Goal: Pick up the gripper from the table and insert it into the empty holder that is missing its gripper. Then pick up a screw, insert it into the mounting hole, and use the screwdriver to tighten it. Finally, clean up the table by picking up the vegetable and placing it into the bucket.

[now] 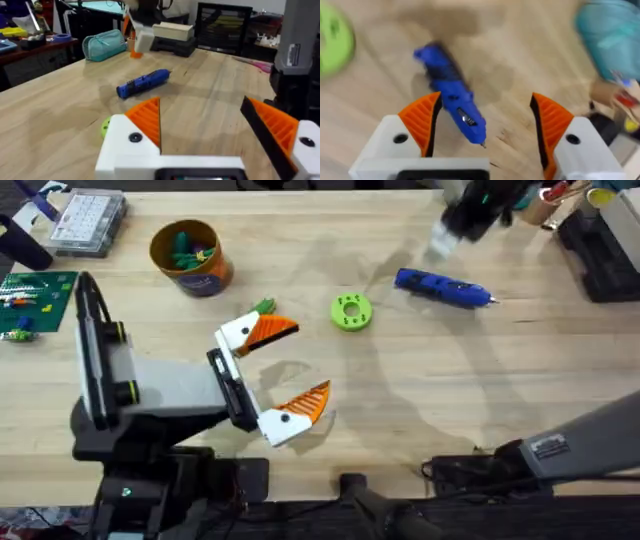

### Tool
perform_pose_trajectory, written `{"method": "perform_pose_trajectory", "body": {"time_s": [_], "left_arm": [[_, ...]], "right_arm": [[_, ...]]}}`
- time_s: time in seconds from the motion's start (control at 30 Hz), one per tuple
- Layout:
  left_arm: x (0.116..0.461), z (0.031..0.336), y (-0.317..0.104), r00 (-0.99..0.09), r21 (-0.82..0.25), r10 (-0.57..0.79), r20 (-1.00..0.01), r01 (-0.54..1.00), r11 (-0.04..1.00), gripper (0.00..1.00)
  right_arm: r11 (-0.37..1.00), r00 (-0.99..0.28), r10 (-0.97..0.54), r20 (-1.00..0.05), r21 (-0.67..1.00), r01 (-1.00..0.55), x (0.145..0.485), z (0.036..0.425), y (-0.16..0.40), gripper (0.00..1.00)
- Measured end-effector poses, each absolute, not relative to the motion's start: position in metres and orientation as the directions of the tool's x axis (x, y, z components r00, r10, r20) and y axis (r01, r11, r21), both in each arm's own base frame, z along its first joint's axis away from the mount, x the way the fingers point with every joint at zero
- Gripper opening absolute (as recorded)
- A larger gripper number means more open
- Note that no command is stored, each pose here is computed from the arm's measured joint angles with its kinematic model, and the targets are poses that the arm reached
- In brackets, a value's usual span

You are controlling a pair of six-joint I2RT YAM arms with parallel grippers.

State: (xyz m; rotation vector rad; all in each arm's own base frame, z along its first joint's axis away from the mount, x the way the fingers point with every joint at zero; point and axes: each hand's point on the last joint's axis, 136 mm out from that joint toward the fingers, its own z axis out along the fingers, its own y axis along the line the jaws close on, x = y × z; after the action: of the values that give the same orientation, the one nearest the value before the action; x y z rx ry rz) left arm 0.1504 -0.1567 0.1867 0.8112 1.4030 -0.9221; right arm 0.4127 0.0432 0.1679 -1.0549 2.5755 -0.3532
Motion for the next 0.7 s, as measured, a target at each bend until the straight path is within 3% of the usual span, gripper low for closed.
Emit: {"method": "perform_pose_trajectory", "body": {"time_s": [0.13, 0.33, 0.5, 0.6, 0.7], "left_arm": [[0.158, 0.211, -0.154, -0.056, -0.077, -0.058, -0.997, 0.878, 0.473, 0.986], [0.185, 0.249, -0.15, -0.112, -0.115, -0.036, -0.993, 0.848, 0.517, 0.986], [0.222, 0.258, -0.147, -0.268, -0.209, 0.023, -0.963, 0.8, 0.562, 0.986], [0.243, 0.252, -0.14, -0.425, -0.293, 0.077, -0.902, 0.733, 0.614, 0.986], [0.257, 0.249, -0.13, -0.536, -0.309, 0.152, -0.831, 0.671, 0.674, 0.986]], "right_arm": [[0.864, -0.747, -0.498, -0.44, -0.326, -0.384, 0.422, 0.232, 0.045, 0.996], [0.976, -0.708, -0.215, -0.673, -0.179, -0.126, 0.414, 0.311, 0.045, 0.997], [0.992, -0.697, -0.122, -0.706, -0.113, -0.059, 0.383, 0.337, 0.039, 0.996], [0.996, -0.713, -0.076, -0.697, -0.081, -0.027, 0.364, 0.341, 0.036, 0.995], [0.999, -0.702, -0.044, -0.711, -0.045, -0.017, 0.354, 0.348, 0.037, 0.995]]}}
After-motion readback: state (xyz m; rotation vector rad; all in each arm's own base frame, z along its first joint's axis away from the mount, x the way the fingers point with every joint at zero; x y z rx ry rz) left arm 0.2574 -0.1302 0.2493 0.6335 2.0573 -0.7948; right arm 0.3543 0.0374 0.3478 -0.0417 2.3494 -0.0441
